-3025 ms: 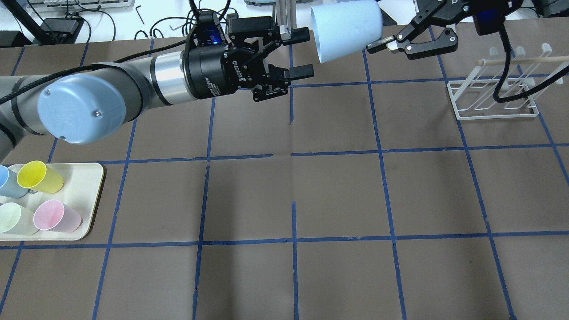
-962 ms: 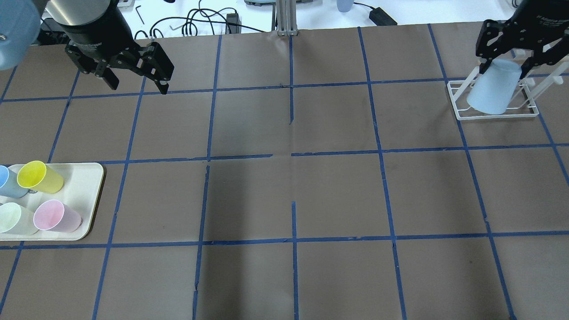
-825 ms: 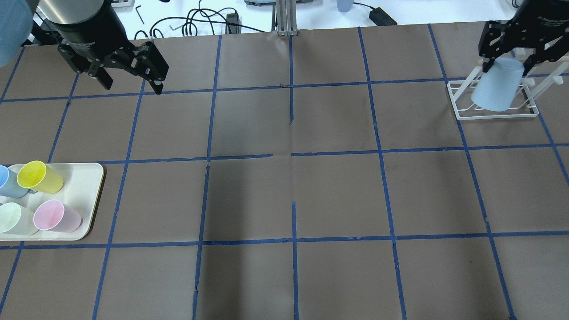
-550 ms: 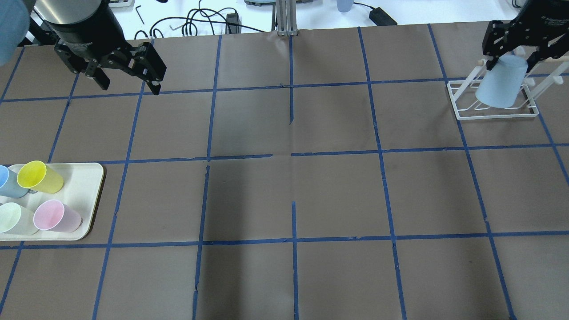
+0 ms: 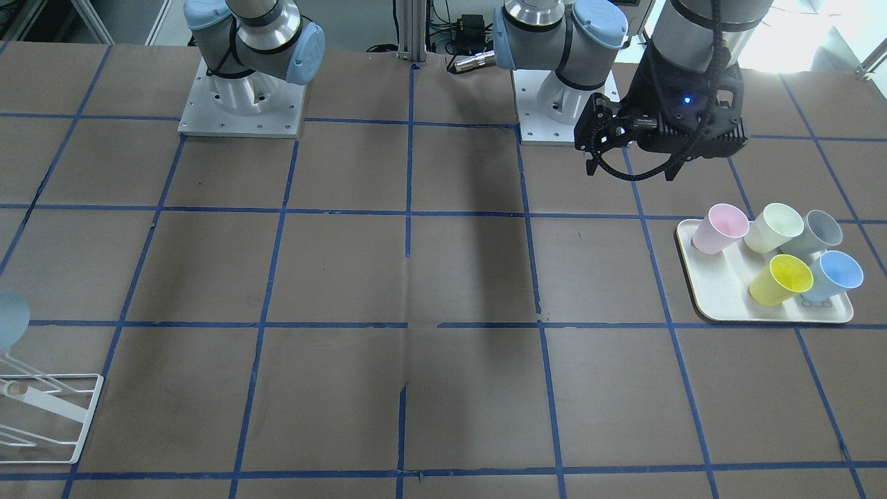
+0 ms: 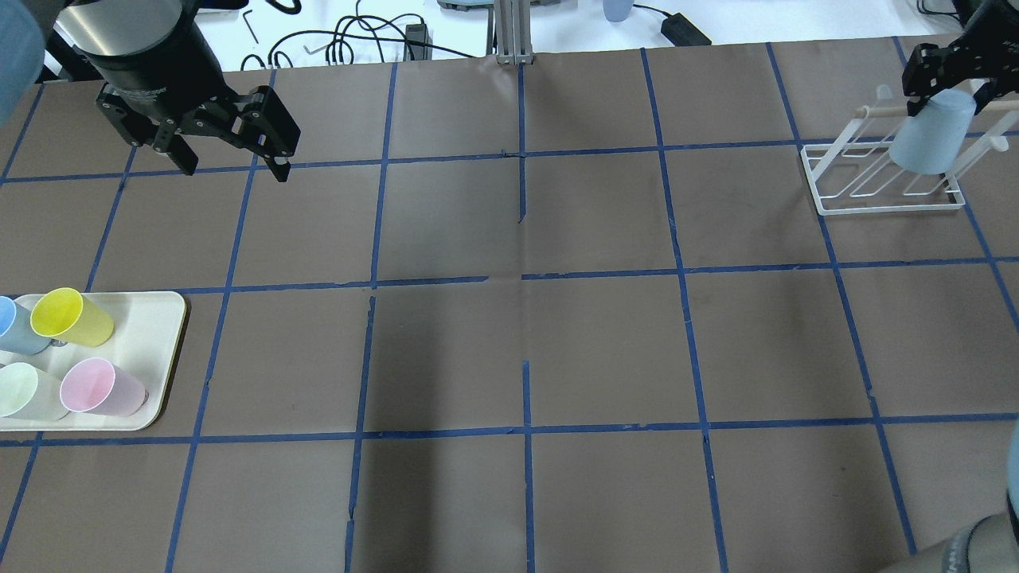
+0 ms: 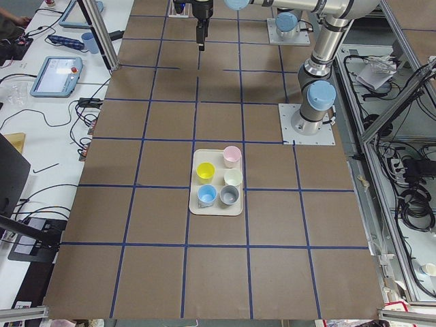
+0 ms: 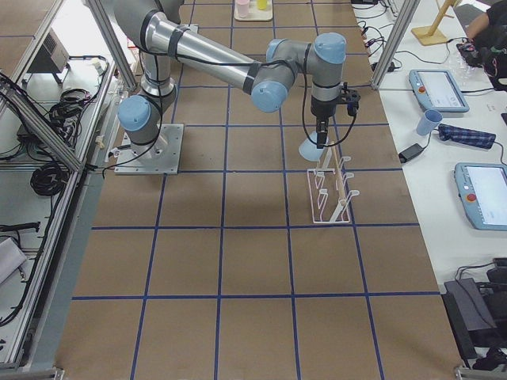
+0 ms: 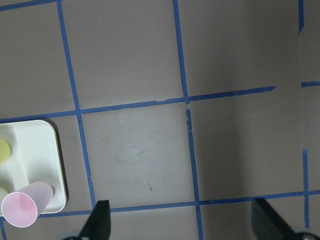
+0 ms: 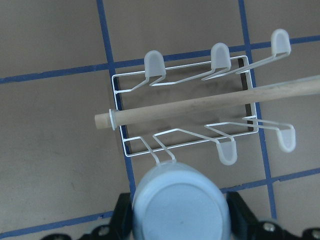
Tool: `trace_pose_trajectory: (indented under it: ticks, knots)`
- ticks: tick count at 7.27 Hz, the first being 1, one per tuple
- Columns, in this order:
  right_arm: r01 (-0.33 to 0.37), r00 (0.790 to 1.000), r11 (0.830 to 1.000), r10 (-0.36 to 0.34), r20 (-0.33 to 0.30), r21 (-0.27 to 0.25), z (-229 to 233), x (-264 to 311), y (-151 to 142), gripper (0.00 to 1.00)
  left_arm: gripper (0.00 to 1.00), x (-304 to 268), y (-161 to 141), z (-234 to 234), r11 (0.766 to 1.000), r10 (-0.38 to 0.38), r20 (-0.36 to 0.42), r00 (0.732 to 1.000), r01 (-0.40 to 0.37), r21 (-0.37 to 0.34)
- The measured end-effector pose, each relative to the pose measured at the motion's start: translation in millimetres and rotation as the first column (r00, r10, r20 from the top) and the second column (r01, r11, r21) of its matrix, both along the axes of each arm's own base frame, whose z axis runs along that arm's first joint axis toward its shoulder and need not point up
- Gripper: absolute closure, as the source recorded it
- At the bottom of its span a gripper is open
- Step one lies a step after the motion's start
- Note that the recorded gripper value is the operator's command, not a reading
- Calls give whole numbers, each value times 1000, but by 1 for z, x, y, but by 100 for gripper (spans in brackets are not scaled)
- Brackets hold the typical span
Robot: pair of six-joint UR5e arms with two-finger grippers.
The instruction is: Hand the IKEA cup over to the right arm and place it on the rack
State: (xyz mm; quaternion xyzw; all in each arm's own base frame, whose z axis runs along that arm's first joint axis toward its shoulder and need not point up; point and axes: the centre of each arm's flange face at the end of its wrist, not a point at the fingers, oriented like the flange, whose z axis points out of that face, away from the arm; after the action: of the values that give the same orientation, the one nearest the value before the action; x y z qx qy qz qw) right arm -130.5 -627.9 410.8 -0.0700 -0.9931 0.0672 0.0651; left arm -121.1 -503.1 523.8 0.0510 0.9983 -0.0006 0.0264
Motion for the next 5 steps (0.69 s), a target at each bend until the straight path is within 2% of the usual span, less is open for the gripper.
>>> trace_pose_trajectory:
  ticks: [5]
  knots:
    - [-6, 1000, 1000, 7, 13, -26, -18, -3, -14, 100, 0, 0, 1, 0, 1000, 12, -2, 1000, -12, 0]
